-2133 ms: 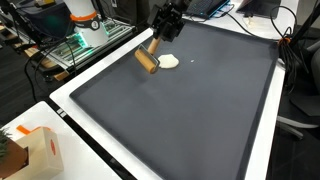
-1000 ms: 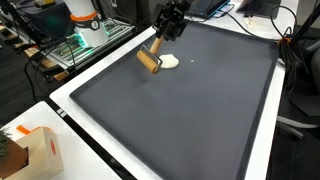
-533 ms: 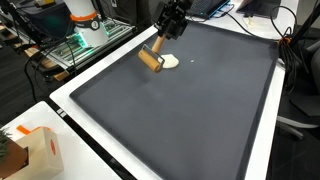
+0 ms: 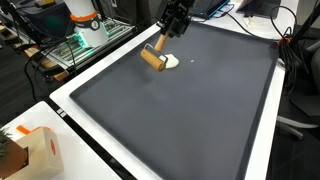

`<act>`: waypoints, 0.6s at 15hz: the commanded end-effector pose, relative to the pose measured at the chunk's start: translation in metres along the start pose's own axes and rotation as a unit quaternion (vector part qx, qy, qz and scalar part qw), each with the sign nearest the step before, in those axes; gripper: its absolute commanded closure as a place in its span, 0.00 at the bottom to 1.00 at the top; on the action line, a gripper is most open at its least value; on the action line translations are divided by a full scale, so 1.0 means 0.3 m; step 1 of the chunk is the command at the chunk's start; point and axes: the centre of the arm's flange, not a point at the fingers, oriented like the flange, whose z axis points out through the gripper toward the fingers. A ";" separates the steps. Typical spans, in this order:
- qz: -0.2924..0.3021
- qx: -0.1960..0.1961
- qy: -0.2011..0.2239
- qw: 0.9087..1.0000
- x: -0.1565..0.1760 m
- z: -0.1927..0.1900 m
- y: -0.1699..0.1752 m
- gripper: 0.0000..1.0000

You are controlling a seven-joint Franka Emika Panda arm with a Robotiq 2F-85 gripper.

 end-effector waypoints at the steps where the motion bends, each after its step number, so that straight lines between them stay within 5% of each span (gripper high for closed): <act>1: -0.012 -0.010 0.010 1.000 -0.019 -0.027 0.007 0.81; 9: -0.064 0.018 0.013 0.998 -0.046 -0.088 0.059 0.81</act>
